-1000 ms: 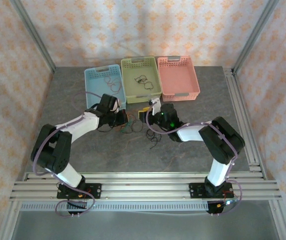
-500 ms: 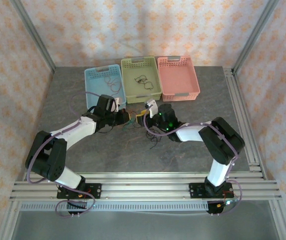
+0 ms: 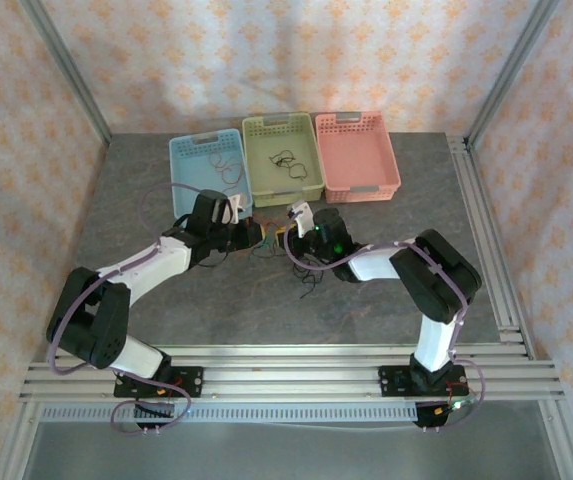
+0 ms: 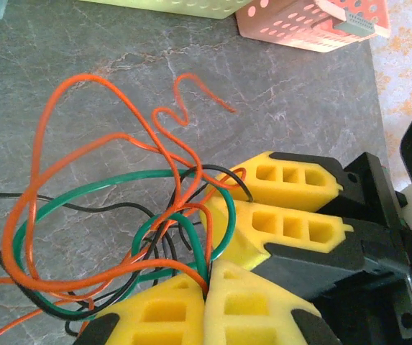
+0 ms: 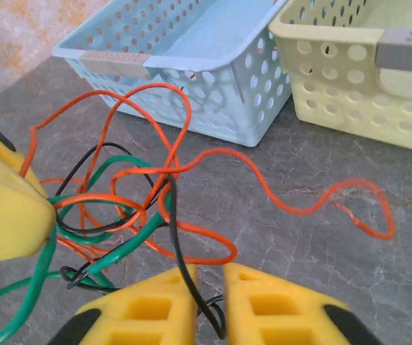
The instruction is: Untangle the cables
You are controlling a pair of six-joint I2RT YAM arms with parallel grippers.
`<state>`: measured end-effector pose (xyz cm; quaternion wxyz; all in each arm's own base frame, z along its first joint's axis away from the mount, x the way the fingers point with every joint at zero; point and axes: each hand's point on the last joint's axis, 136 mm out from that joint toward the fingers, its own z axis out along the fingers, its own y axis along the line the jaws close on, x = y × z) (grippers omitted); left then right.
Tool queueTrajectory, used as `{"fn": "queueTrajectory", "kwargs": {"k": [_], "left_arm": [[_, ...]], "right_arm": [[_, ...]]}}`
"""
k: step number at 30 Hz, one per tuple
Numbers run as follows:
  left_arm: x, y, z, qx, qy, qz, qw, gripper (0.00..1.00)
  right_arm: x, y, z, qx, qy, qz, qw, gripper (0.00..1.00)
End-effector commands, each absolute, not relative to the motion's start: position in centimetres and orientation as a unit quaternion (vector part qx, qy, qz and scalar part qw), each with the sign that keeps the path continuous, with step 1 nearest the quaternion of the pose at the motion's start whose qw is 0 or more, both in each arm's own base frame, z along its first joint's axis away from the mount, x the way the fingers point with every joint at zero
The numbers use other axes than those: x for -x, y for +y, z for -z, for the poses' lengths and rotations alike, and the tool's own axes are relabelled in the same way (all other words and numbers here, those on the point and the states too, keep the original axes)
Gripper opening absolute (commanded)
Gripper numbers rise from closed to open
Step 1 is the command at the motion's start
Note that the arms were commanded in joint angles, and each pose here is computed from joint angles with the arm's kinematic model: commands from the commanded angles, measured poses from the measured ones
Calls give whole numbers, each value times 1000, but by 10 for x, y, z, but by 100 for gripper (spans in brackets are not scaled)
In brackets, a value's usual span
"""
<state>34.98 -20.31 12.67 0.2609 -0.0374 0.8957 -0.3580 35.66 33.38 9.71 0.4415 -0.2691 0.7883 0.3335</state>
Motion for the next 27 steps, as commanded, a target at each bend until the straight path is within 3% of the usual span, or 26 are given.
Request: {"fn": "queueTrajectory", "kwargs": {"k": [1,8,17,27], "left_arm": [[-348,-210,-145,14,880,380,286,0],[-352,-197,-137,35,893,343,290,0],[-357,-169,-120,82,913,278,287,0],[-358,-90,-104,221,902,214,303,0]], "right_arm": [[-364,333,-113,263,774,-325,476,1],[-380,299,-129,212,769,-262,543,0],[-407,221,-142,60,769,-204,603,0],[-415,150,-139,-81,761,-156,625,0]]}}
